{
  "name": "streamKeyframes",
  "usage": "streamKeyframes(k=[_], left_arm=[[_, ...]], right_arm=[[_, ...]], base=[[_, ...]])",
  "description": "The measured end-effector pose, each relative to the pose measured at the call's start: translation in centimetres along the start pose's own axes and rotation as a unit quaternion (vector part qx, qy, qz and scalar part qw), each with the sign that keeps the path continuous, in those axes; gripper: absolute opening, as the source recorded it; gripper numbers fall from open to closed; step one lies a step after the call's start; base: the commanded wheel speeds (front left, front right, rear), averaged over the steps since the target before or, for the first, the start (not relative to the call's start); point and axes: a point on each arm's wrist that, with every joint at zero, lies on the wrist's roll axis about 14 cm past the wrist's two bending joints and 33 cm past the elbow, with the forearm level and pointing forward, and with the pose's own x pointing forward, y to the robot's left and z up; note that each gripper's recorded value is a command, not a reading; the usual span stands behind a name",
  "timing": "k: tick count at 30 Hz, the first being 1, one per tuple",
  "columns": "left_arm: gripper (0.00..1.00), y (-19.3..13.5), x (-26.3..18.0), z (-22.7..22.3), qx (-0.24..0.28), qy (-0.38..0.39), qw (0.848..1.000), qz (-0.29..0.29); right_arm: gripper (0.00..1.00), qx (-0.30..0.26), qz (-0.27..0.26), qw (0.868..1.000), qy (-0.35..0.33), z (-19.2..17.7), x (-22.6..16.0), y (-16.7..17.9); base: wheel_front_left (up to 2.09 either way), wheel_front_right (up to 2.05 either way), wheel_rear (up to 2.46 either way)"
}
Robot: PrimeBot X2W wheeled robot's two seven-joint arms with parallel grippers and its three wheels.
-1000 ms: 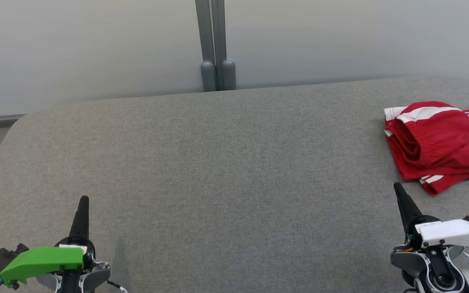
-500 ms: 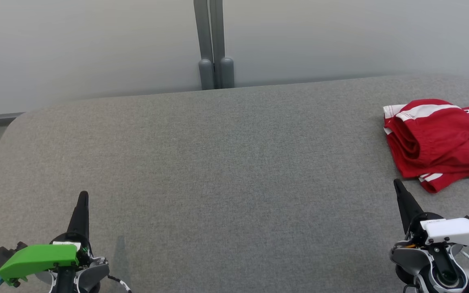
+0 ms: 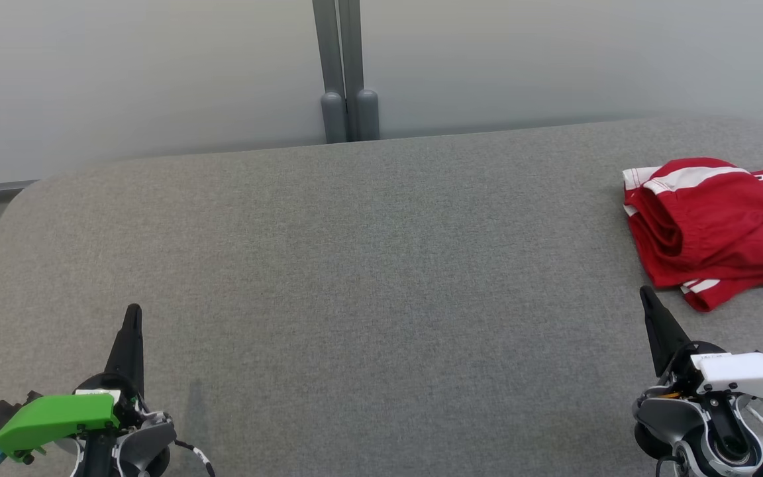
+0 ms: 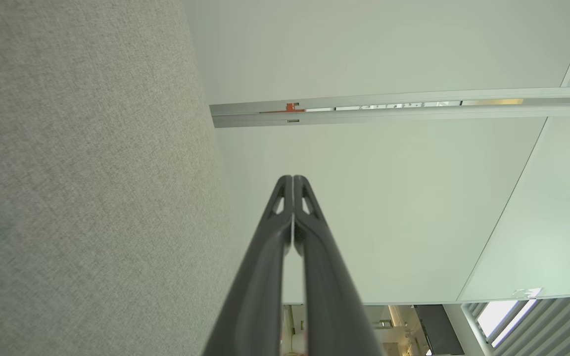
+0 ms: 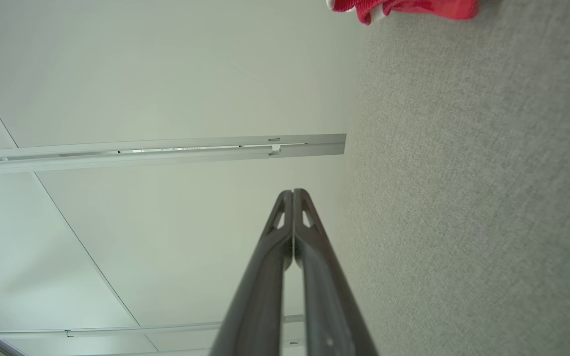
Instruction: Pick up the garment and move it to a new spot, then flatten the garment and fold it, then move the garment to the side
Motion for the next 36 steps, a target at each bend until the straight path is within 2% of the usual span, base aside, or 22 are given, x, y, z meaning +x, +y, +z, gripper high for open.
streamKeyframes(k=[36], left_arm=[[0.00,-0.04,0.02,-0.01,-0.003,0.000,1.000,-0.001]], right_arm=[[0.00,0.002,0.001,1.000,0.000,0.01,0.02,0.02]], base=[[0.00,0.00,0.00]])
